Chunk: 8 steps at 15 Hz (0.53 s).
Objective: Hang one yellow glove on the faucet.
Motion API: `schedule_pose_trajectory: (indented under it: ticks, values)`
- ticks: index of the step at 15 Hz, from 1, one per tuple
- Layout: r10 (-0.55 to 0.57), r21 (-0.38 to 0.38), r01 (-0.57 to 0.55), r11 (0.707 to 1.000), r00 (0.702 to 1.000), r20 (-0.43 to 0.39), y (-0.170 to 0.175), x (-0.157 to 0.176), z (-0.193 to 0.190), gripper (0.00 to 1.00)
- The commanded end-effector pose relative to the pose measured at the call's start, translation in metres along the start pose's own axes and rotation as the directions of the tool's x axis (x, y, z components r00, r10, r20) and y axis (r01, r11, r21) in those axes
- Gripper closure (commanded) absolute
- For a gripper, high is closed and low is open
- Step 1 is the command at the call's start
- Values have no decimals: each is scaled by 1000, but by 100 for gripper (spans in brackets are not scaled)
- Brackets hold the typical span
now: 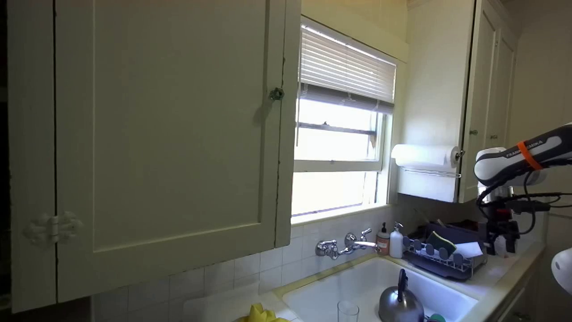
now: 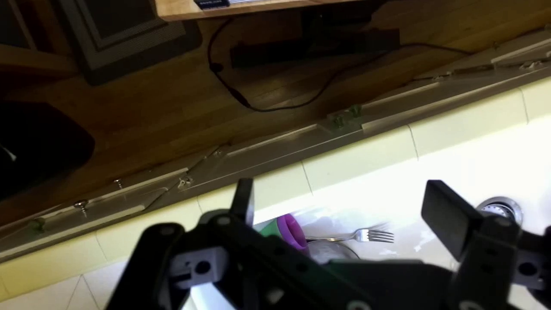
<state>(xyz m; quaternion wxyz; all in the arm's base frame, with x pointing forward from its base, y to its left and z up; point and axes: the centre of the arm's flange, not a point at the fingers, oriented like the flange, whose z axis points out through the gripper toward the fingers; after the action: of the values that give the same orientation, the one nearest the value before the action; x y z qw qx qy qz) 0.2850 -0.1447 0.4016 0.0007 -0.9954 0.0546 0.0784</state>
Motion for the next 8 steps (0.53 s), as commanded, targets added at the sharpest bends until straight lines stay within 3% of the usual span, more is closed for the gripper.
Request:
schedule_pose_trajectory:
  ticks: [1, 5, 8]
  values:
    - [-3, 112, 2, 994, 1000, 11, -68, 6, 14, 0]
    - [-52, 182, 72, 981, 993, -110, -172, 18, 21, 0]
    - [-99, 205, 151, 967, 965, -244, -252, 29, 19, 0]
